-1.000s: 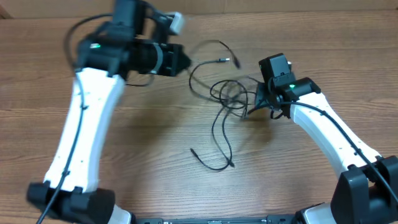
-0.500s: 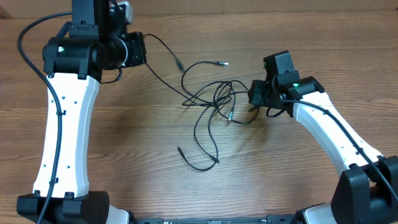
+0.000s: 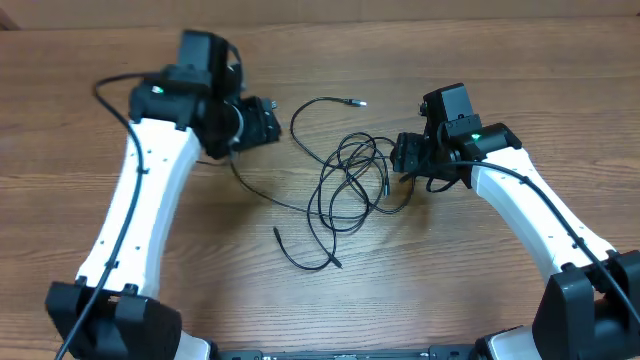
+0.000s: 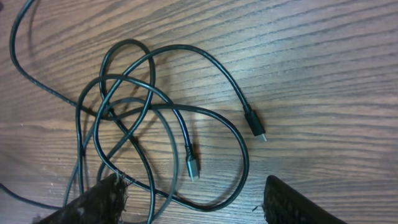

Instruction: Untangle cables

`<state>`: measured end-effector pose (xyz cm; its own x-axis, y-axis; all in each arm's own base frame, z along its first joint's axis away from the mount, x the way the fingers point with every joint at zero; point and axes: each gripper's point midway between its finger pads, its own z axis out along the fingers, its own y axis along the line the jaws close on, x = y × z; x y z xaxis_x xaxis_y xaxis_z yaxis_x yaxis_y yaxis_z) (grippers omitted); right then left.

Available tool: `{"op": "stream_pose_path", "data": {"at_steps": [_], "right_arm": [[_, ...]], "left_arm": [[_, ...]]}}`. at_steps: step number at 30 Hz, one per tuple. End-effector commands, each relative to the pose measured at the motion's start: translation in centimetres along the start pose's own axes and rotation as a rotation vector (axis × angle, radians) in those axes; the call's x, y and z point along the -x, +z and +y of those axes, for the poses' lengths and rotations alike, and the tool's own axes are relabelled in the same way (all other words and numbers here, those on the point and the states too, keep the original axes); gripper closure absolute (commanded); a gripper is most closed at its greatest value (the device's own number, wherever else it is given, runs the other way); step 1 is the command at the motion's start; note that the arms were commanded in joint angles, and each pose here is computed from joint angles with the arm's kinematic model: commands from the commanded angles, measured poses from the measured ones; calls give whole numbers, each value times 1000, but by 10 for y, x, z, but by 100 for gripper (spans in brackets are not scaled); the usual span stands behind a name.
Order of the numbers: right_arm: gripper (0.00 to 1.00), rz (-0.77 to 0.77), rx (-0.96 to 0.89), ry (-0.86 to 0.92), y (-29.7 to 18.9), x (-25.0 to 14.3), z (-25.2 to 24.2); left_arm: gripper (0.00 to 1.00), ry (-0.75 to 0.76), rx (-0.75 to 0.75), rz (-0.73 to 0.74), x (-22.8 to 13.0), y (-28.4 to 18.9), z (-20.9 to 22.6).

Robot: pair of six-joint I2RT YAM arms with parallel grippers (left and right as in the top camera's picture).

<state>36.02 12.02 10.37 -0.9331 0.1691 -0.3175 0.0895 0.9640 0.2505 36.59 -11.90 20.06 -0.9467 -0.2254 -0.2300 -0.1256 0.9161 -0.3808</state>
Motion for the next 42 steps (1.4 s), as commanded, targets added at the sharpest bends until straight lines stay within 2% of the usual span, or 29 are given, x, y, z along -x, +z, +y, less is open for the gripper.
{"op": "stream_pose_path", "data": {"at_steps": [1,4,6,7,9,10,11,15,25,31,38,40,41,42], "right_arm": [[28,10,5,-5,2,-2,1],[28,16,3,-5,2,-3,0],[28,19,1,-4,2,-4,0],[27,20,1,-4,2,-4,0],[28,23,0,-3,2,-5,0],[28,26,-2,-3,2,-6,-1],[28,29,-3,-2,2,-7,-1],[27,36,-6,-1,2,-8,-2],[27,37,-6,-1,2,-9,-2],[27,37,-6,-1,2,-9,-2],[27,37,-6,-1,2,-9,-2],[27,37,-6,-1,2,-9,-2],[27,37,-6,-1,2,-9,-2],[27,36,-6,-2,2,-8,-2]], "left_arm": [[26,4,-49,85,-28,36,-15],[25,55,-68,74,-36,62,-20],[28,273,-73,-42,-27,92,-25],[28,303,-70,-59,-25,95,-25],[28,459,-79,-119,-22,106,-31],[24,567,-91,-154,-21,113,-36],[19,604,-95,-164,-21,117,-38],[12,650,-89,-143,-23,138,-36],[15,686,-94,-92,-13,177,-46],[23,717,-19,-92,-5,205,-52],[32,724,50,-35,-18,234,-38],[42,720,63,-27,-20,235,-35],[53,721,63,-28,-19,234,-35],[72,721,64,-31,-17,230,-37]]}}
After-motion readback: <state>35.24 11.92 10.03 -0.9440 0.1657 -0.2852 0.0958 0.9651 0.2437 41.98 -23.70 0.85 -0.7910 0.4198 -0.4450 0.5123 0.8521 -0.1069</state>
